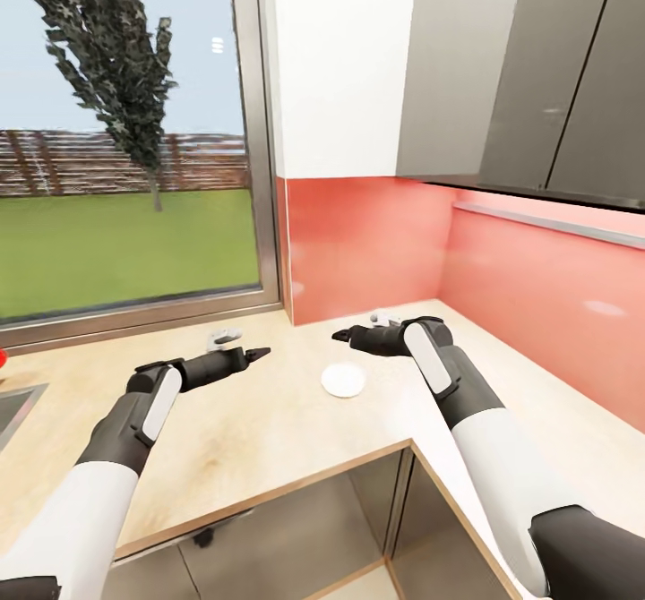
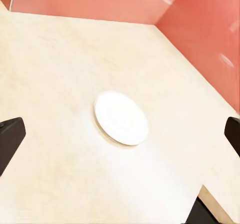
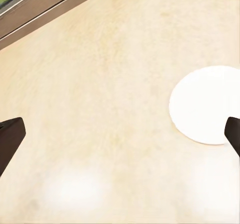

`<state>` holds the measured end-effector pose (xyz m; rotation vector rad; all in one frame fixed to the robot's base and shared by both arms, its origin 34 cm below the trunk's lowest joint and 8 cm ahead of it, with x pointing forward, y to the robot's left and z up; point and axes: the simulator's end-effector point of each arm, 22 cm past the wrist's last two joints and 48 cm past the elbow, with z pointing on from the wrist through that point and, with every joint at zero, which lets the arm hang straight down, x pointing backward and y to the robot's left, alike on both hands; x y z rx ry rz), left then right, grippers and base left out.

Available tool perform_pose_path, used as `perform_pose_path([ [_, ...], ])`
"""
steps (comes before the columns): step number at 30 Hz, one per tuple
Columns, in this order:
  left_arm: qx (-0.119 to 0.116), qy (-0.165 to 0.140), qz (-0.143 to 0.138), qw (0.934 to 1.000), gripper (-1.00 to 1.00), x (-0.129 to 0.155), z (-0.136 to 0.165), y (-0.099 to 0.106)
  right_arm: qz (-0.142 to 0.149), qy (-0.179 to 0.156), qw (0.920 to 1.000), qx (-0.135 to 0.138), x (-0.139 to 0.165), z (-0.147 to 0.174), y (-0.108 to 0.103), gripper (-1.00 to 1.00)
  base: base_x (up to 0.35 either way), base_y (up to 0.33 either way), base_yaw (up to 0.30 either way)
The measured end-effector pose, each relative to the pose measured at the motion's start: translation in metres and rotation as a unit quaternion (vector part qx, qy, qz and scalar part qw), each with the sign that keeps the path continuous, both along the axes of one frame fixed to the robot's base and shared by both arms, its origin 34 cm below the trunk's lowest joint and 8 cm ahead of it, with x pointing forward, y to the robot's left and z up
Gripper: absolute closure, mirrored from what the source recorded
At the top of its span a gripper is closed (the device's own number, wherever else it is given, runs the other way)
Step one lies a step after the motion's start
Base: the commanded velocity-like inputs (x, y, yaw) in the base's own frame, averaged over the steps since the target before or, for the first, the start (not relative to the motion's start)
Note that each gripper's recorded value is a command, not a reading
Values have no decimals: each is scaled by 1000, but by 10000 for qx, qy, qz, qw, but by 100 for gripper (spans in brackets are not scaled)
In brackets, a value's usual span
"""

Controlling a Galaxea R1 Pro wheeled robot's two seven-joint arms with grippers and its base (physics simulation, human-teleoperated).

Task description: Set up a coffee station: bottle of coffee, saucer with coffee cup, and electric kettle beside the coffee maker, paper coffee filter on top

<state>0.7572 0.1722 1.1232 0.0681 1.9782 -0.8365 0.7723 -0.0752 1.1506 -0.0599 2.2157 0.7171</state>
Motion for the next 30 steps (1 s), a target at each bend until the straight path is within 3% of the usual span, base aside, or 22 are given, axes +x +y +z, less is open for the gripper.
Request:
perform_pose_path([
  [15,-22,15,-11,10000,-100,-1,-1,-2,-8,9,10000,-9,0,-1,-1,-100,49,0,0],
  [24,-22,16,-11,10000,-100,-1,-1,-2,-12,27,10000,-12,0,-3,-1,-100,221,0,0],
  [30,-22,171,-3,9999,-100,-2,-15,-2,-12,27,10000,-12,0,-3,-1,-100,146,0,0],
])
